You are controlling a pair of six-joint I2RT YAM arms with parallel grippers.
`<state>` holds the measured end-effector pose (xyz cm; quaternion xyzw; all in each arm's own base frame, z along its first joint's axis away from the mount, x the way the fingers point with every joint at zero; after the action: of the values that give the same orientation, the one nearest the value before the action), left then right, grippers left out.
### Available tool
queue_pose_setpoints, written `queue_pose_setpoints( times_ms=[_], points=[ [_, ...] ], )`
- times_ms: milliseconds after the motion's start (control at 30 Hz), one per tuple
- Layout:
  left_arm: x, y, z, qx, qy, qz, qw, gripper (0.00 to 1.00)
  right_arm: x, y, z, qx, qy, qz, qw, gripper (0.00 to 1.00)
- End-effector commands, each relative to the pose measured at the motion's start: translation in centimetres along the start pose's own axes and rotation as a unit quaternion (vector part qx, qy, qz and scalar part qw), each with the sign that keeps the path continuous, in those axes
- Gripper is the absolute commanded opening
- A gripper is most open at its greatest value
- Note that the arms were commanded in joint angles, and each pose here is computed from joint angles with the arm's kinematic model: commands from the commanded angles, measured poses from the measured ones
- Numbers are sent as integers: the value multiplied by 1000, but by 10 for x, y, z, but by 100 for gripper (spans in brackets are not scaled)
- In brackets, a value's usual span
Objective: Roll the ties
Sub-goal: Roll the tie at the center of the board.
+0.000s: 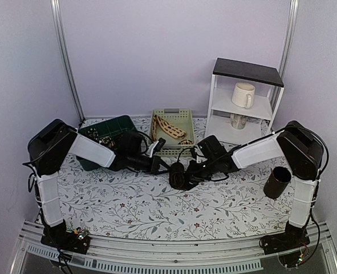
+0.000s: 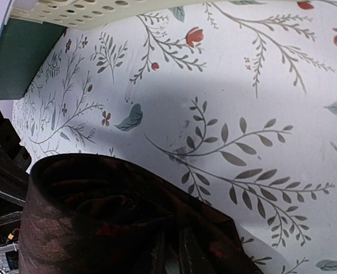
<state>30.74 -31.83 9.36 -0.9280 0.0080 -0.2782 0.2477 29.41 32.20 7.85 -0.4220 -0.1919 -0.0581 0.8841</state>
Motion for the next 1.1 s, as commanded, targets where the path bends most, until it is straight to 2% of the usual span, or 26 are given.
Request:
queue_pose_setpoints(
  times_ms=[0, 267, 800, 1067],
  points=[
    [-5, 11, -6, 5, 9, 20, 1000, 0, 7, -19, 12, 21, -14, -24, 999, 10],
    [-6, 13, -11, 20, 12, 23, 999, 0, 4, -25, 5, 12, -9, -27, 1000, 0],
    [-5, 16, -21, 16, 21, 28, 999, 0, 0, -38, -1, -16, 8, -21, 1000, 0],
    [-5, 19, -24, 12, 22, 32, 999, 0, -1, -45, -9, -61, 1, -29, 998, 0]
  ],
)
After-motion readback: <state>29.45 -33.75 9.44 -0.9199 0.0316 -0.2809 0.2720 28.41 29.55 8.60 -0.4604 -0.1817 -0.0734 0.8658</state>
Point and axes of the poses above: each gripper's point midway between its finger pads, its own y axis out along the fingers, its own z axis along the line the jaws close on, x = y × z, the point moved 7 cm from there along -y, back along the fingers, and after that the axes turned 4 degrees about -y, right-handed, at the moved point
